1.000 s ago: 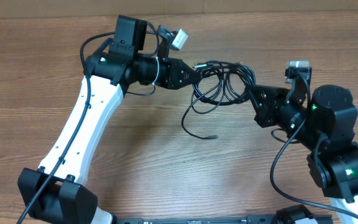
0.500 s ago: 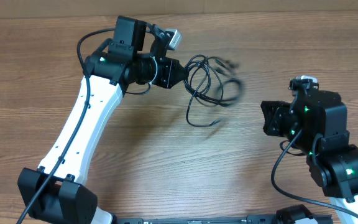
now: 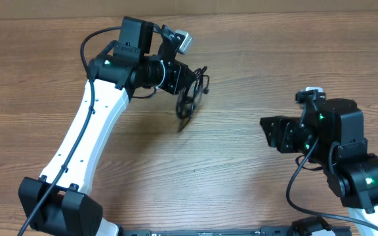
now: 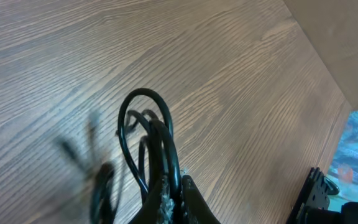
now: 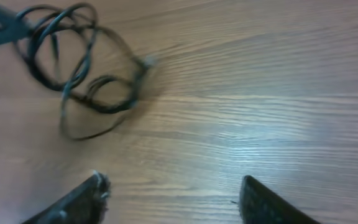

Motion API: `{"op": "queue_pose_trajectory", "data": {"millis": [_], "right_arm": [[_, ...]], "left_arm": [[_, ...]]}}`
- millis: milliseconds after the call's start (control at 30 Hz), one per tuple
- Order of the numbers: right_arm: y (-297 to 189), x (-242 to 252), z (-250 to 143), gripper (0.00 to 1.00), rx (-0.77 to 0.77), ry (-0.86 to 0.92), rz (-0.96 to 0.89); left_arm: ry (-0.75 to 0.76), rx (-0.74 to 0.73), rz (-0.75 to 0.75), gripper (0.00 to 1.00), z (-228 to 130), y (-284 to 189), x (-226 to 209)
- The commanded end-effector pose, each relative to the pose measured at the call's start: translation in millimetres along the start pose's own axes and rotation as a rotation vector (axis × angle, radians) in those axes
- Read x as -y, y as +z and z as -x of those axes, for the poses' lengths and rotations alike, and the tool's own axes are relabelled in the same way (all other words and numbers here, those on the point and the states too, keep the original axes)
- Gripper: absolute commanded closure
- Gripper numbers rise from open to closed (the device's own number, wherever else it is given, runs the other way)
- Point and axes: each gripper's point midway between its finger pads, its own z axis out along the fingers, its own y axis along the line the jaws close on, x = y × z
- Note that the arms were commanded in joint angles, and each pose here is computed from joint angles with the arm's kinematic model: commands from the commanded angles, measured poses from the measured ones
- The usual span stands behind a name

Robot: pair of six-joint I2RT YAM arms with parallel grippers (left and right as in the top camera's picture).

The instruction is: Untangle cables

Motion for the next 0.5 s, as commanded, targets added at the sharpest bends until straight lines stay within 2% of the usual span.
{"op": "queue_pose_trajectory", "data": {"millis": [0,100,233,467], "right_arm": [[-7,-25,1,0.19,-0.001,-0.126,0.136],[-8,-30,0,0.09,-0.004,-0.173,0.169],[-8,-32,-1,0.02,-0.002,-0.215,0.179],[-9,-38,2,0.00,0.024,-0.344,0.212]], "left_arm": [[0.100,0.036,-0.099,0.96,11,-8,20],[0.177,0.048,-0.196,0.96,10,-11,37],[0.278,0.076,-0.319,0.96,10,-16,58],[0.399,0.126,-0.466,0.96,10,-26,82]]}}
